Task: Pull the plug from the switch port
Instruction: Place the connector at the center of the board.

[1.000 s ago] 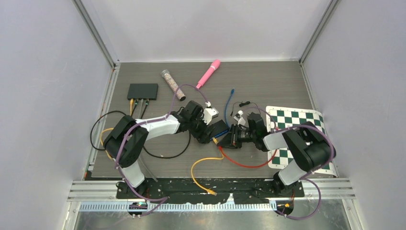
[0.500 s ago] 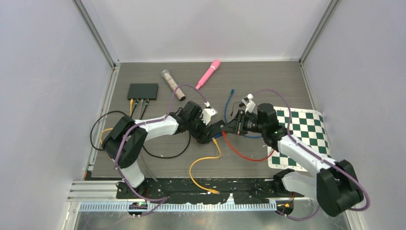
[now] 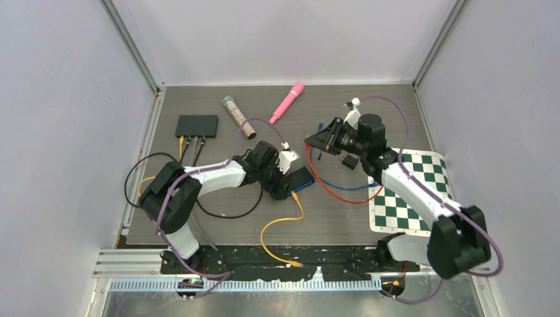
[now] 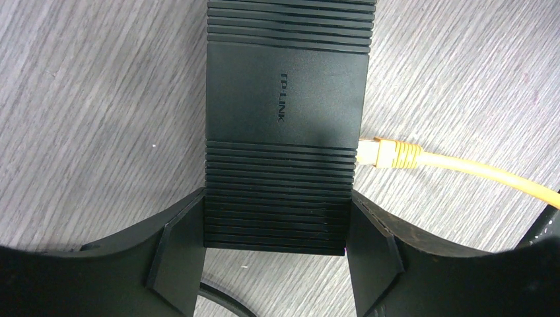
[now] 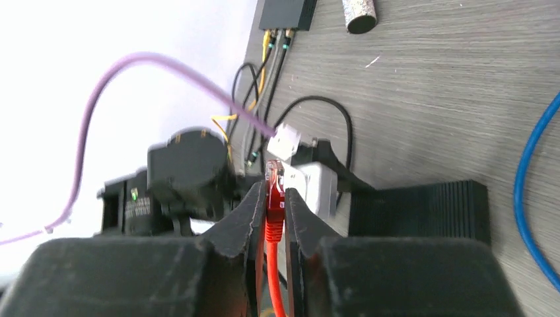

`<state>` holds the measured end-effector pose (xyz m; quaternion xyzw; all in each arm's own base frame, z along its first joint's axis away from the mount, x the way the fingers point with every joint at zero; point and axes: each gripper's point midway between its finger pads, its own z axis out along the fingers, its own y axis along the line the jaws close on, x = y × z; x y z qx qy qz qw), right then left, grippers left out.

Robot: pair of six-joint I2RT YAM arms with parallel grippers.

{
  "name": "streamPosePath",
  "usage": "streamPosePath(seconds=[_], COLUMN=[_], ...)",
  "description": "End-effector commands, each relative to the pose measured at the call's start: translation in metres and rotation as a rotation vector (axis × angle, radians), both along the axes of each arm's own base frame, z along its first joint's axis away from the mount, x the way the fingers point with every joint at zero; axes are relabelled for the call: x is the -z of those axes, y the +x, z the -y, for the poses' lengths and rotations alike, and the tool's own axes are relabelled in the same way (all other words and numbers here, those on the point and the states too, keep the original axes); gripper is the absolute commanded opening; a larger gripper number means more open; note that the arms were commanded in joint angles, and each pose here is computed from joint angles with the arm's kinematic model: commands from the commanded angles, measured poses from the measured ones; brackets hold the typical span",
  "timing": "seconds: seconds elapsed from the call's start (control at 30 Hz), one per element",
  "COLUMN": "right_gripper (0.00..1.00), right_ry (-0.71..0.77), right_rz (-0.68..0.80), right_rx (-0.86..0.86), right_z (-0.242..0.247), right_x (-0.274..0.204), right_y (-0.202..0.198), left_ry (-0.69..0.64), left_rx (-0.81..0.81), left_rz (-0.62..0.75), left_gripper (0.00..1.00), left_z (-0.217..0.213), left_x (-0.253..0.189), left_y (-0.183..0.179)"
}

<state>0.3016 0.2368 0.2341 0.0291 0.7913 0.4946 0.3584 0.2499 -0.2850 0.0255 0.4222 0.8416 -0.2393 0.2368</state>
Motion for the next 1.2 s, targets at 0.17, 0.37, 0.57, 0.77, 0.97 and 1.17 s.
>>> streamPosePath(seconds=[0.17, 0.37, 0.57, 0.77, 0.97, 1.17], right_gripper=[0.05, 0.05, 0.06, 0.17, 0.49, 0.61], right_ry=[0.175, 0.127, 0.114, 0.079, 0.041, 0.017], right_rz=[-0.075, -0.083, -0.136, -0.167, -0.149, -0.052], right_rx=[0.129, 0.236, 0.281, 0.324, 0.170, 0.096], right_z=[-0.013, -0.006, -0.010, -0.007, -0.024, -0.018], right_x=[-0.027, -0.012, 0.013, 0.036, 0.036, 0.011], right_y=[0.089, 0.138, 0.172, 0.182, 0.182, 0.165], left_ry=[0.067, 0.064, 0.074, 0.085, 0.089, 0.087], left_rx=[-0.016, -0.013, 0.003, 0.009, 0.011, 0.014], left_rz=[-0.099, -0.106, -0.092, -0.088, -0.072, -0.068], left_gripper=[0.48, 0.48, 0.48, 0.48, 0.48, 0.48], left_z=[-0.021, -0.021, -0.019, -0.018, -0.017, -0.017], left_x=[0.013, 0.013, 0.014, 0.015, 0.011, 0.010], left_y=[-0.034, -0.038, -0.040, -0.039, -0.036, -0.035])
